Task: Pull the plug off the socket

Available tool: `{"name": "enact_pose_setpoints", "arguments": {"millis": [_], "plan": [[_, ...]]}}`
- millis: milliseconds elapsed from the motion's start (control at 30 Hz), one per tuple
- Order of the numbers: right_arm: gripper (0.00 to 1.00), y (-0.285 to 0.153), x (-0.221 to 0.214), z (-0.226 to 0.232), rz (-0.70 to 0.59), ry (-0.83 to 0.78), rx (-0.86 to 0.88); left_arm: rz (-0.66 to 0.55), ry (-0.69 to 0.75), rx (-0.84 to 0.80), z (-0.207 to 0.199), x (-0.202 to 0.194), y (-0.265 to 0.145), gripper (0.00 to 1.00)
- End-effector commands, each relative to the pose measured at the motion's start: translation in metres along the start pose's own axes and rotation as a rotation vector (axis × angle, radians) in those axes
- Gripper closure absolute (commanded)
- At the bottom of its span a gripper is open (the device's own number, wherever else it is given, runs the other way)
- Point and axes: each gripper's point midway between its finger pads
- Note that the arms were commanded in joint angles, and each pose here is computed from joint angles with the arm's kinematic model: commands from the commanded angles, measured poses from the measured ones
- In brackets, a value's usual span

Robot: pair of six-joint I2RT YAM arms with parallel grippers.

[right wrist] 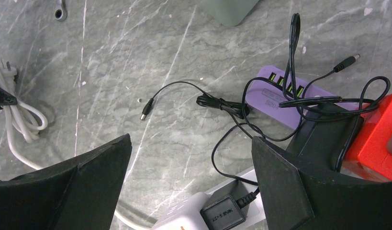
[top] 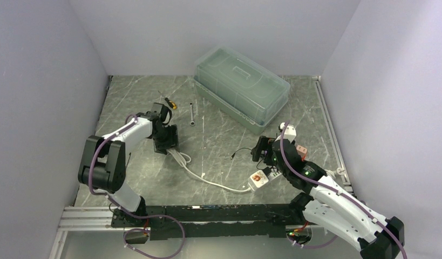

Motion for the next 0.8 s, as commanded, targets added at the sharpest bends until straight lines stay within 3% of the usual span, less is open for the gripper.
{"name": "enact_pose_setpoints", "arguments": {"millis": [0,200,333,533,767], "plan": [[0.01,-0.001,0.001,0.005,-0.002,0.027,0.029,0.016,0.010,0.073,0.011,0.013,0.008,0.51],[0.00,-0.001,-0.005,0.009,0.025,0.019,0.059,0.033,-0.006,0.137,0.027,0.027,0.018,0.78],[0.00,-0.004,-0.007,0.014,0.035,0.024,0.097,0.001,-0.095,0.190,0.062,0.044,0.013,0.92],[0.00,-0.007,-0.007,0.014,0.038,0.009,0.106,-0.072,-0.294,0.200,0.121,0.057,-0.010,0.97],[0.00,-0.005,-0.018,0.016,0.086,0.005,0.124,-0.141,-0.298,0.398,0.168,0.079,-0.037,0.96]]}}
Point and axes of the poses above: each gripper's point midway between its finger pads, its own y axis out along the fingers, its own z axis along the line the jaws close on, x = y × z, and after that the axes turned 15 degrees about y, right-handed
